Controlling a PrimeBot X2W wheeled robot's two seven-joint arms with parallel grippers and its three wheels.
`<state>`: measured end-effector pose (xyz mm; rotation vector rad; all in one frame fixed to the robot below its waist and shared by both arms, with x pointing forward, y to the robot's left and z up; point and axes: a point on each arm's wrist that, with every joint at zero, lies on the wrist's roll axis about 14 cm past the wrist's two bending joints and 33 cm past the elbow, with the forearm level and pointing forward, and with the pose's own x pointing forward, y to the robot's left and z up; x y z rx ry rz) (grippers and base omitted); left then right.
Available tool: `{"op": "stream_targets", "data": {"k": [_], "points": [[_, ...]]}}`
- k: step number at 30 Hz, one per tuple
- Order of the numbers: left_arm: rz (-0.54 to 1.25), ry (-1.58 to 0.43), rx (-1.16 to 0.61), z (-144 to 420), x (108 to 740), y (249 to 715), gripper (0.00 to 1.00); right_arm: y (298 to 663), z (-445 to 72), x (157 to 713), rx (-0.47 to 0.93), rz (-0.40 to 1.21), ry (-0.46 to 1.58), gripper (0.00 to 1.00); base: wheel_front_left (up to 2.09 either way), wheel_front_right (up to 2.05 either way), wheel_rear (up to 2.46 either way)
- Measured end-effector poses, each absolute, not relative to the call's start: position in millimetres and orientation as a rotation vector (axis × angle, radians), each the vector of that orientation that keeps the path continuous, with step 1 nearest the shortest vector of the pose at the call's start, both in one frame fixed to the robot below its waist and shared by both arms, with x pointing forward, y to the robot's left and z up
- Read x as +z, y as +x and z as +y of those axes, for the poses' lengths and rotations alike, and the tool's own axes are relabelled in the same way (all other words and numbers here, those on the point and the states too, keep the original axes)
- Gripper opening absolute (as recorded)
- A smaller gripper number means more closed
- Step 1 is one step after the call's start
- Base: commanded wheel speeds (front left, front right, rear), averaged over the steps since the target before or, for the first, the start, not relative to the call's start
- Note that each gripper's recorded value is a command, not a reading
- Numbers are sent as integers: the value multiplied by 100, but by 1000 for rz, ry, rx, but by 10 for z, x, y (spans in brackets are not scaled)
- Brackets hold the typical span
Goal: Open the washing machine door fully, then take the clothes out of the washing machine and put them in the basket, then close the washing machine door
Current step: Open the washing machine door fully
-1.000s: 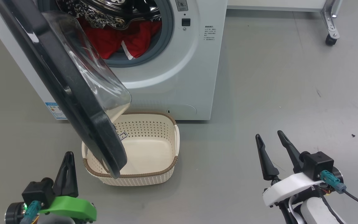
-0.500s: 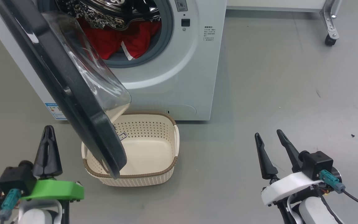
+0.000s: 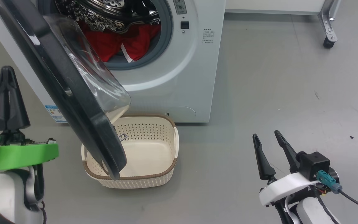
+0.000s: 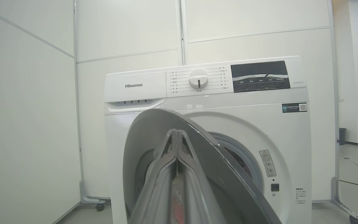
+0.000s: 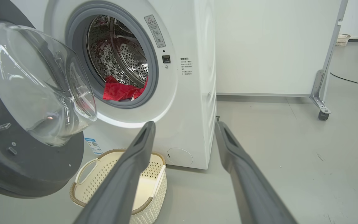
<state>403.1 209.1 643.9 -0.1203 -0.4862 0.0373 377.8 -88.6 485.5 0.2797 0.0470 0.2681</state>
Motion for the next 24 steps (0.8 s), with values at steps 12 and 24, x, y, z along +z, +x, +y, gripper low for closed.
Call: {"op": "stream_targets", "data": {"k": [12, 24], "points": [[-694, -112, -88, 1796, 7160, 4012, 0, 3763, -903, 4876, 264, 38, 279, 100, 0, 0, 0], [-629, -107, -229, 1386, 7135, 4053, 0, 3758, -969, 4894, 245, 28, 279, 100, 0, 0, 0]]}}
